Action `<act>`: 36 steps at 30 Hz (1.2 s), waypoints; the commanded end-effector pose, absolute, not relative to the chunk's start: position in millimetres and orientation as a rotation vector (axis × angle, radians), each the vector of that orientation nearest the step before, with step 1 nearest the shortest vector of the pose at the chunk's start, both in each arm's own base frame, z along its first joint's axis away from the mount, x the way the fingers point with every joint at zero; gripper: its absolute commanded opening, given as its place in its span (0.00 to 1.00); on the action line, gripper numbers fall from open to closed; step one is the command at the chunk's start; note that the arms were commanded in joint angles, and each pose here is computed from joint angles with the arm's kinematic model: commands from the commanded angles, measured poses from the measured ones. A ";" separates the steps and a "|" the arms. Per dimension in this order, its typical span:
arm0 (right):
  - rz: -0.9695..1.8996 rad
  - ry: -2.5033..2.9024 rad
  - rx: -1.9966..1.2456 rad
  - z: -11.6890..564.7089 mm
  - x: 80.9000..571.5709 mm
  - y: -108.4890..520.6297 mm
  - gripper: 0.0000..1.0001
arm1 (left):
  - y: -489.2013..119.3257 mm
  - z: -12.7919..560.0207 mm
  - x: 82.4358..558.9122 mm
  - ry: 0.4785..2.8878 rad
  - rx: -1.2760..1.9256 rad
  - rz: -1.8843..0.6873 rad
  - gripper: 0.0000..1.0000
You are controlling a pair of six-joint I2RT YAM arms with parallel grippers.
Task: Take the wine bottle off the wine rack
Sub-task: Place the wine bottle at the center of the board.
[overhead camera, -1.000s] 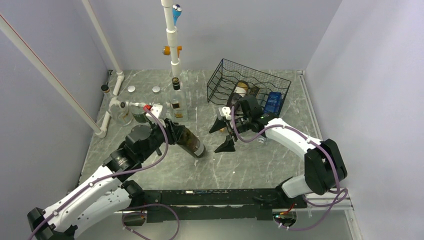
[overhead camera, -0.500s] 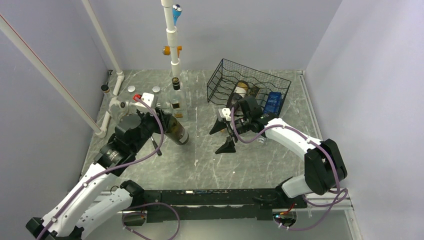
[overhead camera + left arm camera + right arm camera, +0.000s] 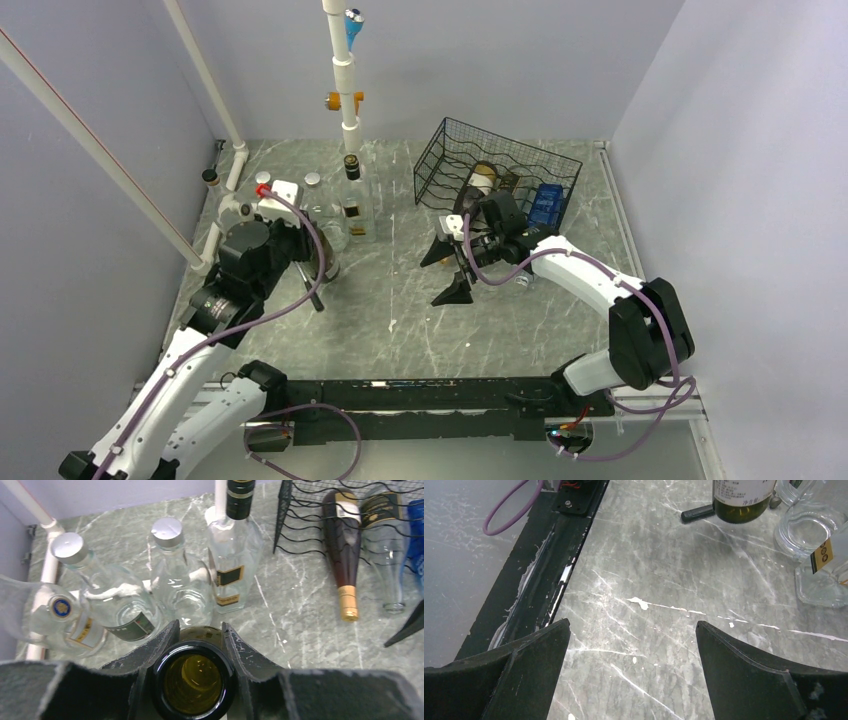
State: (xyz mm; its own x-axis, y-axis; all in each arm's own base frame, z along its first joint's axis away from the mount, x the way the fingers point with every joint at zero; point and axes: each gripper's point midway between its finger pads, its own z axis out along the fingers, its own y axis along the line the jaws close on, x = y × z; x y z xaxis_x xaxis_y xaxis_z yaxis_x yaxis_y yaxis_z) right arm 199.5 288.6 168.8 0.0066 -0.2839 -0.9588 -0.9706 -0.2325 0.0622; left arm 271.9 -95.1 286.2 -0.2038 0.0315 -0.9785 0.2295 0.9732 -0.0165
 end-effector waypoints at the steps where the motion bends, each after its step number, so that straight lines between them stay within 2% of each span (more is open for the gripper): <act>1: 1.252 1.233 -1.599 184.0 198.5 288.5 1.00 | -76.4 352.6 275.9 1.569 0.137 -0.125 0.00; 14: 1.250 1.234 -1.594 184.0 199.9 286.2 1.00 | -37.1 350.9 284.9 1.568 0.105 0.060 0.00; 36: 1.250 1.235 -1.588 184.2 201.3 283.8 1.00 | 18.9 330.2 306.7 1.605 -0.074 0.183 0.00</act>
State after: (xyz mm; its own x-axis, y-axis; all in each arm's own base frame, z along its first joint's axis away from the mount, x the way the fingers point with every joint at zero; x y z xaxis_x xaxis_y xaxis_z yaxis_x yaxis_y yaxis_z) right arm 204.3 284.2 168.2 0.0043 -0.2850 -0.9585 -0.9743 -0.2169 0.0602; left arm 294.7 10.6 284.3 -0.2207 0.1083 -0.9693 -0.1100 0.9847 0.1351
